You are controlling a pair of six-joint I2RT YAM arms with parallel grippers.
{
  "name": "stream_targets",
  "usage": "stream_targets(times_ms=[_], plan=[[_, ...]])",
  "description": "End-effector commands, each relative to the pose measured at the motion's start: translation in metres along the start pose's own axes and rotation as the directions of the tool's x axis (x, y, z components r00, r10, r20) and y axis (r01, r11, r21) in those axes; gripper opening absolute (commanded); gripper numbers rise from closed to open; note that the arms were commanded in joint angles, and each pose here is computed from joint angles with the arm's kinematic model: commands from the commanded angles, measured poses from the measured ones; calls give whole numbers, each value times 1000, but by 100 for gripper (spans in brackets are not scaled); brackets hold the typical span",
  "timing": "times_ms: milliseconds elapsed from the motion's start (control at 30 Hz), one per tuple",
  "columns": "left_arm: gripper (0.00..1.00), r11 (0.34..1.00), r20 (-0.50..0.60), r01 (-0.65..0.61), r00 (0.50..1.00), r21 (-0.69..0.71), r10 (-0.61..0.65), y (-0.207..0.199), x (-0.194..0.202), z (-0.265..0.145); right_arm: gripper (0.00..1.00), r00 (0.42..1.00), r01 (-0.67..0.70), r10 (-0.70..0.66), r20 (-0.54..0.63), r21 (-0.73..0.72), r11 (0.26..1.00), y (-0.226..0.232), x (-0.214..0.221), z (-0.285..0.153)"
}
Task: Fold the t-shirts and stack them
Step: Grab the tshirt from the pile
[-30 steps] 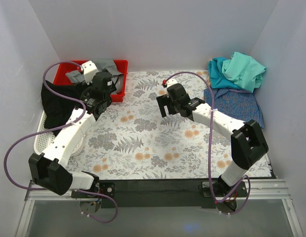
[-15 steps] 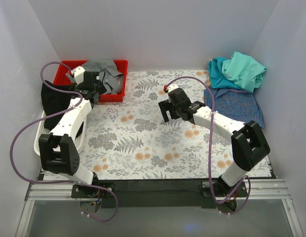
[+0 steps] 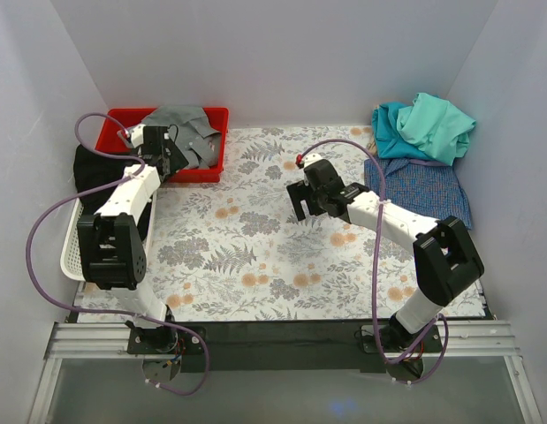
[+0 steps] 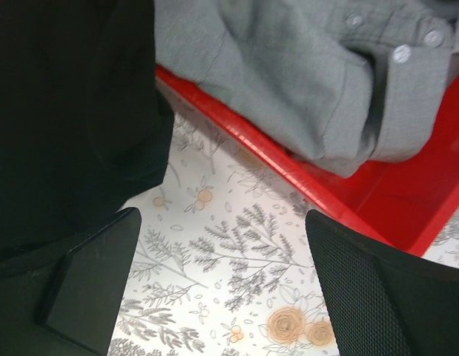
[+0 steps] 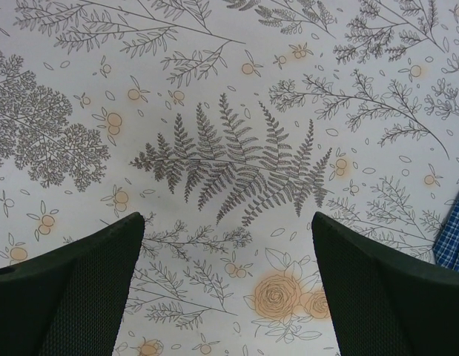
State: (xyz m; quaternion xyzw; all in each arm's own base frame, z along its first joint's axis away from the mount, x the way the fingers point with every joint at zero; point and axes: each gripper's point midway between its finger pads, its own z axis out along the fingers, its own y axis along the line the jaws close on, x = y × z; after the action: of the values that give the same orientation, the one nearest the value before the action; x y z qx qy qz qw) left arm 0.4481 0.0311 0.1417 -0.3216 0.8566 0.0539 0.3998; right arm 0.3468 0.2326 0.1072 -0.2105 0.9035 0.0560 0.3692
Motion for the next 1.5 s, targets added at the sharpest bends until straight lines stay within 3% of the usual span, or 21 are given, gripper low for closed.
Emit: stream_targets(times_ms=[0,167,433,833,967,1067,1133,1167,1200,1467], plan=[[93,995,51,25,998,95,-30,-22,-30,-7,98,999,-12,13,52,-23,1000,-1,-11,-6],[93,997,55,72,996,17,-73,-10,-32,3,99,999,-18,19,31,-29,999,1,-4,-1],[93,989,212,99,974,-112,-74,17,-62,-4,98,1000,-25,26,9,-39,999,3,2,6],[93,964,184,135,979,-227,-94,41,-52,29,98,1000,-25,25,-17,-56,998,7,5,16],[82,960,161,130,983,-248,-91,48,-44,41,98,999,-24,23,-25,-52,998,6,8,18],[66,965,173,124,981,-233,-84,49,-46,43,98,999,-23,22,-27,-52,998,5,8,19],[48,970,182,124,979,-207,-86,45,-51,40,98,999,-24,22,-33,-50,998,5,10,21],[33,973,183,118,980,-200,-81,43,-54,39,99,999,-24,22,-36,-50,998,5,10,21],[0,972,199,127,976,-197,-88,43,-59,35,98,999,-23,22,-37,-49,999,5,11,21],[0,986,290,112,954,-122,-72,32,-104,-6,98,998,-33,29,-57,-65,997,9,17,25]])
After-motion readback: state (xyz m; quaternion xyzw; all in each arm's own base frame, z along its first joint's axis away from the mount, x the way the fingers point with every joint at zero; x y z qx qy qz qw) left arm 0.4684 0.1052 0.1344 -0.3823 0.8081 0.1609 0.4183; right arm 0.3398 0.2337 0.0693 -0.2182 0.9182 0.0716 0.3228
